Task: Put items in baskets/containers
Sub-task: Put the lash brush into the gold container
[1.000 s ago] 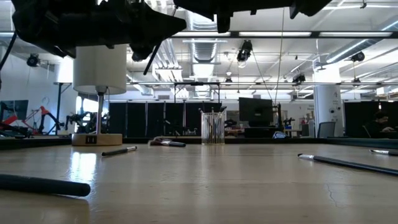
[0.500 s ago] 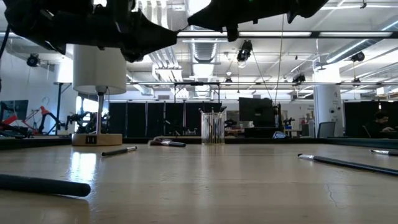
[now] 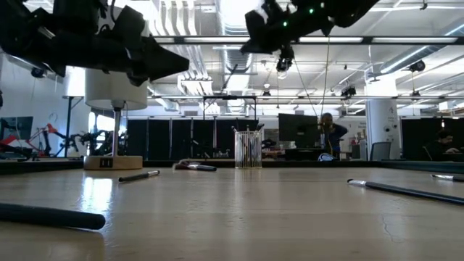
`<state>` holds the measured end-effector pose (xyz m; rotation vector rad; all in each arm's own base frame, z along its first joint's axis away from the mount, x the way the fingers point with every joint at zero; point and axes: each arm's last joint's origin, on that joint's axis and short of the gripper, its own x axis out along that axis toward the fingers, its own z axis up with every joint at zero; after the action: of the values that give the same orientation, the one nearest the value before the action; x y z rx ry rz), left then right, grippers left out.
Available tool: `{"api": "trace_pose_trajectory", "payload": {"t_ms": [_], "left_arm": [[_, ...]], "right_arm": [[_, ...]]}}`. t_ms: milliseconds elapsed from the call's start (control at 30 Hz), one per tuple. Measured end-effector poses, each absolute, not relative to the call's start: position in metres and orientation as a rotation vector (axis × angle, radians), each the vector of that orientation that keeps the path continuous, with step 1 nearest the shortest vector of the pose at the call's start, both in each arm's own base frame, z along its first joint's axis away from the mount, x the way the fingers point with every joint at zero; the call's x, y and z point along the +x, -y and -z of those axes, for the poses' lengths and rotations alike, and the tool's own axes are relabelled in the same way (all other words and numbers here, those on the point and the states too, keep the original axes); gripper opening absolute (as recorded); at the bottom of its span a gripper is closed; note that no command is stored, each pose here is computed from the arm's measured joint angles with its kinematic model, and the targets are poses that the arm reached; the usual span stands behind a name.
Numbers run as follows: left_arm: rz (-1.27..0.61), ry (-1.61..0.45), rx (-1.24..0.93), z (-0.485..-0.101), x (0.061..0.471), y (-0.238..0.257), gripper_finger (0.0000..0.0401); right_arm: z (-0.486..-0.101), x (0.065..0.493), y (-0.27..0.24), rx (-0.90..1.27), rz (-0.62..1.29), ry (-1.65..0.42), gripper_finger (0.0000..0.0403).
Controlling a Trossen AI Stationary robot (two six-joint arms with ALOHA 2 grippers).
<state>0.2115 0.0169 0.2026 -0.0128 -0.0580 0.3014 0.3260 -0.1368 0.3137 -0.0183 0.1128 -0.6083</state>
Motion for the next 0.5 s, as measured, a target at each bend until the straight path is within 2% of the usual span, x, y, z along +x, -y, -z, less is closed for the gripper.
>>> {"api": "trace_pose_trajectory", "payload": {"t_ms": [300,500], "left_arm": [[-0.320,0.048,-0.012,-0.199,0.209,-0.020,0.0099],[-0.324,0.045,-0.012,-0.199,0.209,-0.021,0.0099]], "right_arm": [[-0.290,0.332,0.189,-0.049,0.715,-0.259,0.0008],[-0.270,0.328,0.202,-0.041,0.749,-0.351,0.0008]]}}
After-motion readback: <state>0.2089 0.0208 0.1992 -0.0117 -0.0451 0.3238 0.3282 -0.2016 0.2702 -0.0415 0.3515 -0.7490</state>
